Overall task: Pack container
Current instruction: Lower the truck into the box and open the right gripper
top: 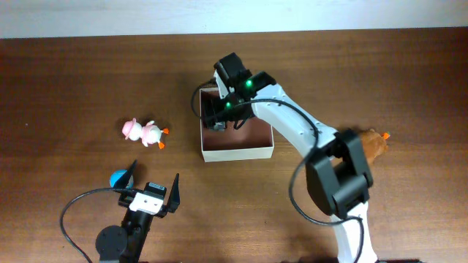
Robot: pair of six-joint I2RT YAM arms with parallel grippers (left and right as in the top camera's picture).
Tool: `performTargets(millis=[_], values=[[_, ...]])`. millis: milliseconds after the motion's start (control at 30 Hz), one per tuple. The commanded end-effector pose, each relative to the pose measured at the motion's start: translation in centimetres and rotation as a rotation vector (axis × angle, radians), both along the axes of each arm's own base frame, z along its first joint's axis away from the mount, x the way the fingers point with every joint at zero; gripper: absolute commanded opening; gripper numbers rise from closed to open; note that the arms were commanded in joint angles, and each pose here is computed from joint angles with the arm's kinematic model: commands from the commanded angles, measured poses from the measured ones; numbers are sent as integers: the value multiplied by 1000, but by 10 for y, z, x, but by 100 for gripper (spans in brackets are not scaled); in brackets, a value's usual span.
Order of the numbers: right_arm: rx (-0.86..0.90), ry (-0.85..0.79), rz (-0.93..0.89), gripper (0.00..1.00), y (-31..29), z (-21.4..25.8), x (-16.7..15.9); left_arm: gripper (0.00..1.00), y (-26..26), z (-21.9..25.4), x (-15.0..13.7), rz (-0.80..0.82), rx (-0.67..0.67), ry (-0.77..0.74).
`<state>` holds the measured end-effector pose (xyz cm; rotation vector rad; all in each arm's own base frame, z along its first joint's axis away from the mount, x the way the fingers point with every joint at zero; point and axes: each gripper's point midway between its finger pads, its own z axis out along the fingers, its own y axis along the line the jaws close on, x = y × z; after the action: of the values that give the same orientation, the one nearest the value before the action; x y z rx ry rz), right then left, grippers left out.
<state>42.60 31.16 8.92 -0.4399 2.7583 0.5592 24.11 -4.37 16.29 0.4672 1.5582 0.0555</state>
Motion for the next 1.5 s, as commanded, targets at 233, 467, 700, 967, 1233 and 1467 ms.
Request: performTargets(millis=[233, 467, 700, 967, 1233, 1467], values=[[-103, -102, -38, 50, -27, 54, -4, 100, 1, -1, 0, 7, 5, -1], [-191, -96, -65, 43, -42, 34, -5, 100, 1, -1, 0, 7, 5, -1], [-211, -120, -79, 43, -45, 5, 2, 100, 1, -1, 0, 7, 4, -1], [-257, -129, -93, 43, -49, -22, 11, 100, 1, -1, 0, 7, 5, -2], [-249, -118, -87, 43, -44, -41, 15, 100, 1, -1, 0, 7, 5, -1], [-174, -111, -33, 43, -27, -41, 14, 100, 1, -1, 0, 7, 5, -1]])
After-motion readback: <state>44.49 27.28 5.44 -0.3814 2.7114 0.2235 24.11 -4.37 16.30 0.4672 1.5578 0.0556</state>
